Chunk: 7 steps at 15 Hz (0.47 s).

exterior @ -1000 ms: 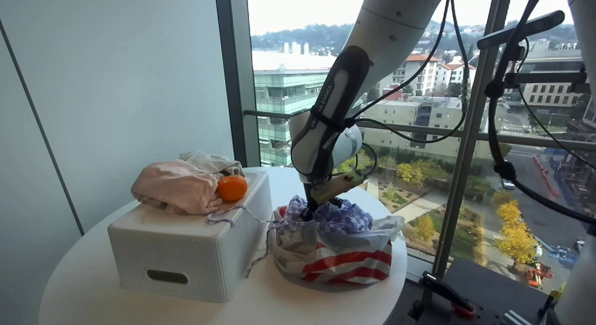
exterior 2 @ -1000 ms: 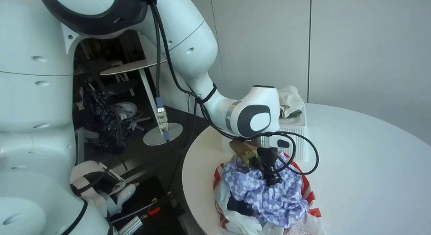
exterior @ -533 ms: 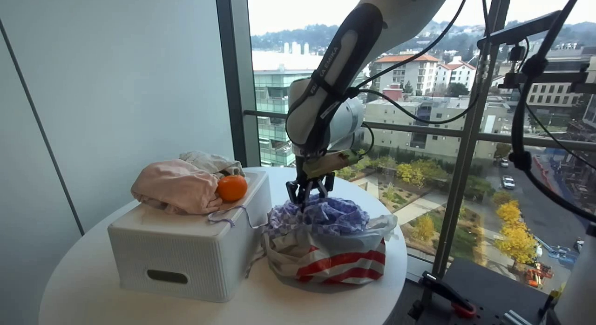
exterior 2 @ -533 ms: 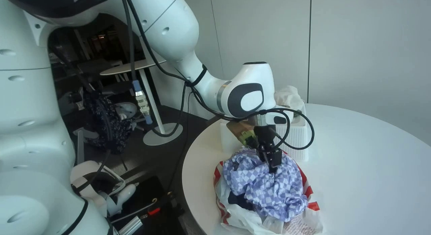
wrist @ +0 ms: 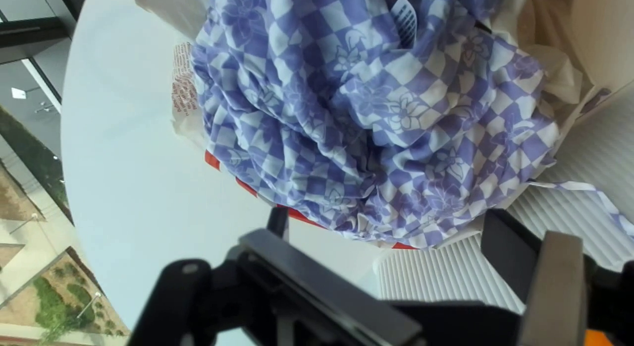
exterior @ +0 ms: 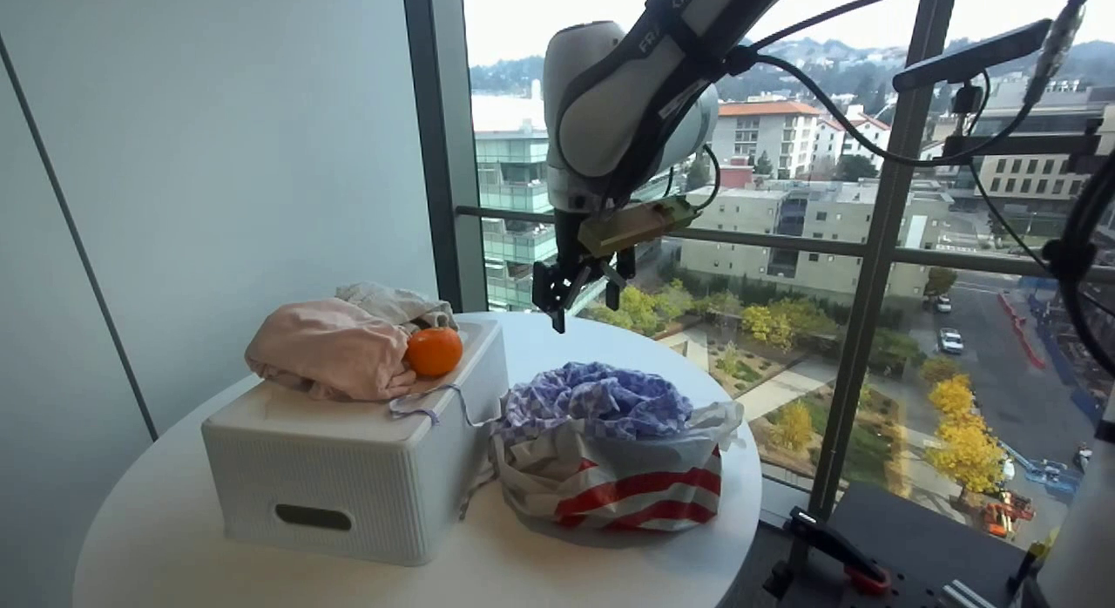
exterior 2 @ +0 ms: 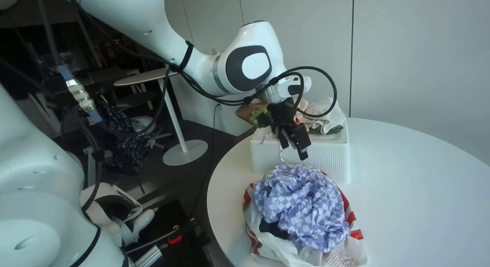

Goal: Put the black and blue clothes into the plastic

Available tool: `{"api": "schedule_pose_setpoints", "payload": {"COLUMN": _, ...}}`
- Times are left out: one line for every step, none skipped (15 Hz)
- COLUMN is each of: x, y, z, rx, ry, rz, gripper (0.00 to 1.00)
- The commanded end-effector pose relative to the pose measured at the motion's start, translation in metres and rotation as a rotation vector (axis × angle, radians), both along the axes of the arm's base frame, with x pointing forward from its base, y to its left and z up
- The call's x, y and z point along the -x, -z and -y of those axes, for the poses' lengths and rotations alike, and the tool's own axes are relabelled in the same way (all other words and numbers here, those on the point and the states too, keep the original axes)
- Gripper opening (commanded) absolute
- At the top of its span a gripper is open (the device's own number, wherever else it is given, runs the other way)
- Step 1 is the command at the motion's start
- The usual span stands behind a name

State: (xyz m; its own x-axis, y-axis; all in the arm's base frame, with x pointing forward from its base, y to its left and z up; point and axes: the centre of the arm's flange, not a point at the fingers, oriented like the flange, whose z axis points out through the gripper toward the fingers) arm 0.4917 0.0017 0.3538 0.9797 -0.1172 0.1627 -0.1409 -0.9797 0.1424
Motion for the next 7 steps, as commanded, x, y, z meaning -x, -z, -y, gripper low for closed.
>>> {"api": "schedule_pose_setpoints", "payload": {"x": 0.033, "y": -0.036, "z": -0.01, "rx": 0.016, "ry": -0.015, "rz": 0.015, "gripper": 1.0}}
{"api": "schedule_pose_setpoints", "payload": {"x": 0.04, "y": -0.042, "z": -0.013, "rx": 0.024, "ry": -0.013, "rz": 0.015, "gripper": 1.0}}
{"api": "schedule_pose_setpoints", "payload": {"x": 0.046, "y": -0.045, "z": -0.014, "rx": 0.027, "ry": -0.014, "rz": 0.01, "gripper": 1.0}}
{"api": "schedule_pose_setpoints", "payload": {"x": 0.052, "y": -0.048, "z": -0.016, "rx": 0.03, "ry": -0.02, "rz": 0.003, "gripper": 1.0}}
{"api": "schedule_pose_setpoints", "payload": {"x": 0.057, "y": -0.051, "z": -0.017, "rx": 0.036, "ry": -0.021, "rz": -0.004, "gripper": 1.0}}
{"api": "schedule_pose_setpoints", "payload": {"x": 0.061, "y": -0.053, "z": -0.017, "rx": 0.036, "ry": -0.032, "rz": -0.01, "gripper": 1.0}}
{"api": "schedule_pose_setpoints", "payload": {"x": 0.066, "y": -0.056, "z": -0.018, "rx": 0.035, "ry": -0.035, "rz": -0.014, "gripper": 1.0}}
